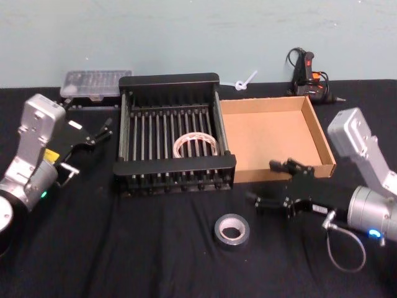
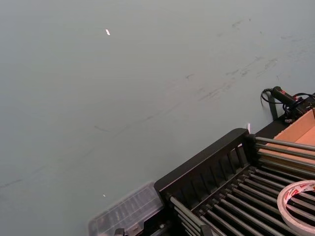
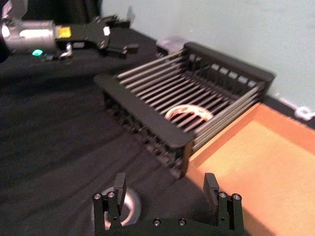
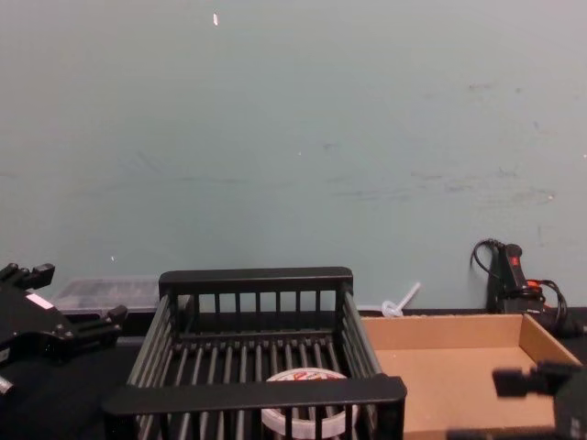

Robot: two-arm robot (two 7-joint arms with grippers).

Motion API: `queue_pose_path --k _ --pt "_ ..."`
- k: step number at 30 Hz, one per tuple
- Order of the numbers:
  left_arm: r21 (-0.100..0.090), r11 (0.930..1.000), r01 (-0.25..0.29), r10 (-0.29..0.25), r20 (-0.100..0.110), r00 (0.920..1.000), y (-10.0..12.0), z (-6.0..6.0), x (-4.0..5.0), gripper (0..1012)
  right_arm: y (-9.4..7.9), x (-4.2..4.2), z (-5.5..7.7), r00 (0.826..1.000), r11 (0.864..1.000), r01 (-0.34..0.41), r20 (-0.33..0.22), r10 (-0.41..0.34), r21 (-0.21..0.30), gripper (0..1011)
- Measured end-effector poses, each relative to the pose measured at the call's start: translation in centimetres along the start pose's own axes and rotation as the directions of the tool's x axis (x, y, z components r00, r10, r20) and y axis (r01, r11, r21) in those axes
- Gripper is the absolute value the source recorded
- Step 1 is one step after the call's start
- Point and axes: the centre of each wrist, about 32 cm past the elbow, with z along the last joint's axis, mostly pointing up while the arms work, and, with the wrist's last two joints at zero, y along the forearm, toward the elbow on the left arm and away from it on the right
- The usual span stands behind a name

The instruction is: Pick up the white tape and place it into the black box , Pick up the silver tape and place it into the brown box.

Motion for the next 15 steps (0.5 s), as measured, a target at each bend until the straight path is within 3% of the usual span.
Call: queue_pose_path --k 9,15 --pt "0.0 1.0 0.0 0.0 0.0 1.0 0.0 0.0 0.0 1001 0.3 -0.94 -0.9 0.998 0.996 -0.059 -0.014 0.058 -0.062 1000" --pt "0.0 1.0 0.0 0.0 0.0 1.0 0.0 0.0 0.0 1001 0.7 -1.04 -1.3 0.997 0.994 -0.072 -0.022 0.07 -0.088 1000"
